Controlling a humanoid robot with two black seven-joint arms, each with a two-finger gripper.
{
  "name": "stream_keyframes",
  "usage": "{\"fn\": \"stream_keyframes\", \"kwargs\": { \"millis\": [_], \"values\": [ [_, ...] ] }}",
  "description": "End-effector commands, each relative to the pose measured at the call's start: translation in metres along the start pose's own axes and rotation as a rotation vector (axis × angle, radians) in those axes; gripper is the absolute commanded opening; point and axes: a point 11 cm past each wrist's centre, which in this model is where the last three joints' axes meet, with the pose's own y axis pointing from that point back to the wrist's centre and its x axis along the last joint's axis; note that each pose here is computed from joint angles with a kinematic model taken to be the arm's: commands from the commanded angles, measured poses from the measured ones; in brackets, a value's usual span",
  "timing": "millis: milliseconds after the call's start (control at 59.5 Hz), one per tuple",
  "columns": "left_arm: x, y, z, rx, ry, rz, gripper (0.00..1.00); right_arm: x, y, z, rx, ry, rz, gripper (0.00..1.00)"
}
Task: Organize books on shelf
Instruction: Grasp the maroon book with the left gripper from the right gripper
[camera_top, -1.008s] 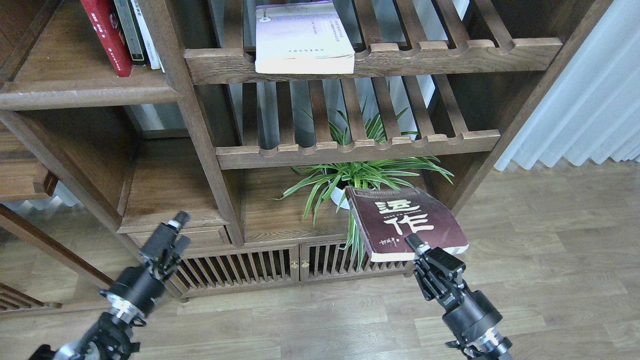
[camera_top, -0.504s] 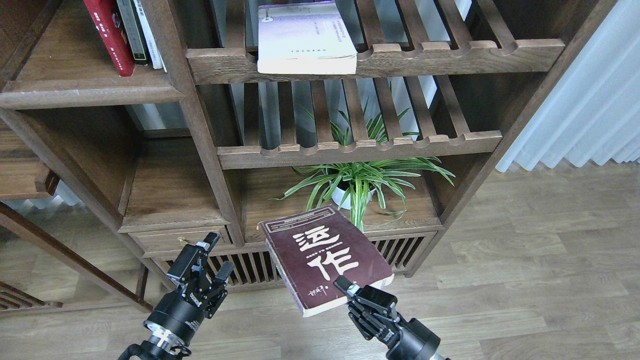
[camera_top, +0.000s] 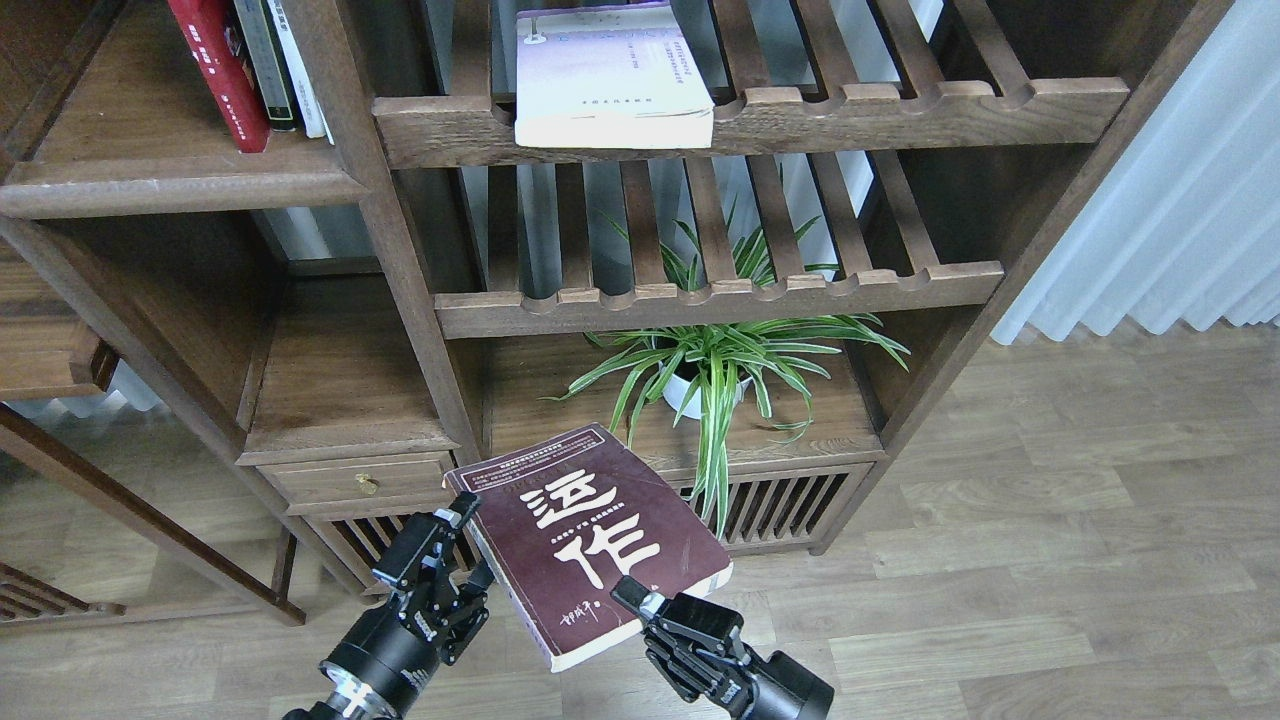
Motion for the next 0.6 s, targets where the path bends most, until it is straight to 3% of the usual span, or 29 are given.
{"fn": "stream_keyframes", "kwargs": {
  "millis": [0,168,403,487,521,588],
  "values": [
    [0.003,0.0036,0.0056,-0.01,-0.016,0.017,0.72,0.0024,0.0021,0.0033,-0.01,0.005,0.011,0.01],
    [0.0068,0.005,0.0013,0.01,-0.021,0.032,0.5,0.0066,0.0054,0.0097,-0.019,0.01,0.028,0.01],
    [0.0037,0.0028,0.0033,0.034,-0.044,0.032,0.39,0.0076,0.006,0.0113,-0.023,0.013,0.032,0.01],
    [0.0034,0.0035,0.0055,0.033,-0.05,0.034,0.24,0.0082,0.0067,0.0119,-0.021,0.011,0.034,0.01],
    [0.0035,0.0037,0.0071,0.031,-0.052,0.035,0.11,0.0081,0.0068,0.0114,-0.02,0.012,0.034,0.01],
    [0.0035,0.0035,0.0091,0.027,-0.054,0.036,0.06,0.0082,0.0057,0.0123,-0.021,0.011,0.033,0.02]
  ]
}}
